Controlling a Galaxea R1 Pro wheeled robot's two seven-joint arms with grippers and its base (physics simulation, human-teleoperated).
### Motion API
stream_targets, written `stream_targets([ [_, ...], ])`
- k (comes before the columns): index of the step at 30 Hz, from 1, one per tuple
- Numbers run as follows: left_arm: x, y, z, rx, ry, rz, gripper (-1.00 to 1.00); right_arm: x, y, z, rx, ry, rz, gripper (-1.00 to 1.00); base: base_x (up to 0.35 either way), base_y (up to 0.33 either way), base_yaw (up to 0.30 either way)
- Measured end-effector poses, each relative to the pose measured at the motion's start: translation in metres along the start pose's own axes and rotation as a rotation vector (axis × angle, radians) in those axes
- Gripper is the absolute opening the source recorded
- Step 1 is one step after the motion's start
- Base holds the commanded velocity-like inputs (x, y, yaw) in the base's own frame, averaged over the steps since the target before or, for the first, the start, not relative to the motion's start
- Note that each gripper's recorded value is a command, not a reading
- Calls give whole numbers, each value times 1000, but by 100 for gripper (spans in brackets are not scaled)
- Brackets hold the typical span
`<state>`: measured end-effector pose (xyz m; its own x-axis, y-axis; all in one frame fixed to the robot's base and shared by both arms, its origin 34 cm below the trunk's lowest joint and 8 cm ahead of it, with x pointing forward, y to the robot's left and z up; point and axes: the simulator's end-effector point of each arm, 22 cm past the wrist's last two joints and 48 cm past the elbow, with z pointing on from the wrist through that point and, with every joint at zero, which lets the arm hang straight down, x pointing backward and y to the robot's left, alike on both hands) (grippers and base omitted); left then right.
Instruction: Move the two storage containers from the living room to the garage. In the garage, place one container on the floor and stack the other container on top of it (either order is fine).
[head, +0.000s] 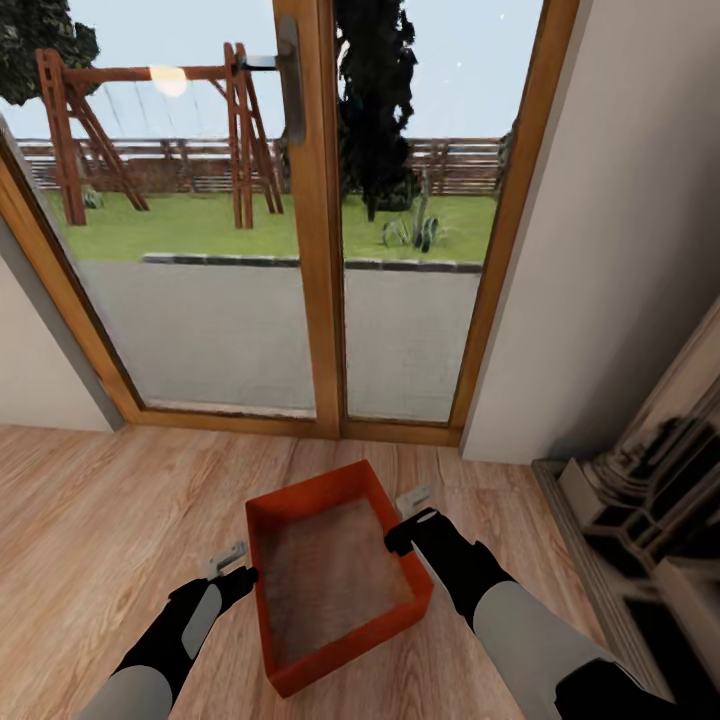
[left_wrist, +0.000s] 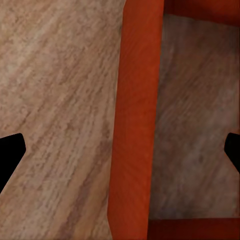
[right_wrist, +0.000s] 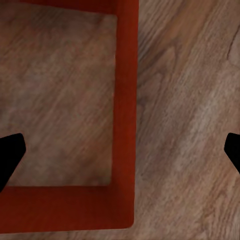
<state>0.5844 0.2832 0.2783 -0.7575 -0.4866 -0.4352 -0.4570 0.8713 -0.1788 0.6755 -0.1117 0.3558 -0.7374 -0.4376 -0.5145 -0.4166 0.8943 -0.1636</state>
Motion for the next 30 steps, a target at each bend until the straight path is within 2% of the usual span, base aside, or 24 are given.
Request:
stream_targets([
  [10, 14, 7, 17, 0, 0, 0, 100, 15, 5, 15, 1, -3, 0, 100, 0, 0, 0],
  [23, 37, 18, 35, -26, 46, 3, 100, 38, 14, 37, -21, 44, 5, 100, 0, 0, 0],
  [30, 36, 19, 35, -26, 44, 3, 100, 39, 14, 37, -20, 44, 5, 100, 0, 0, 0],
])
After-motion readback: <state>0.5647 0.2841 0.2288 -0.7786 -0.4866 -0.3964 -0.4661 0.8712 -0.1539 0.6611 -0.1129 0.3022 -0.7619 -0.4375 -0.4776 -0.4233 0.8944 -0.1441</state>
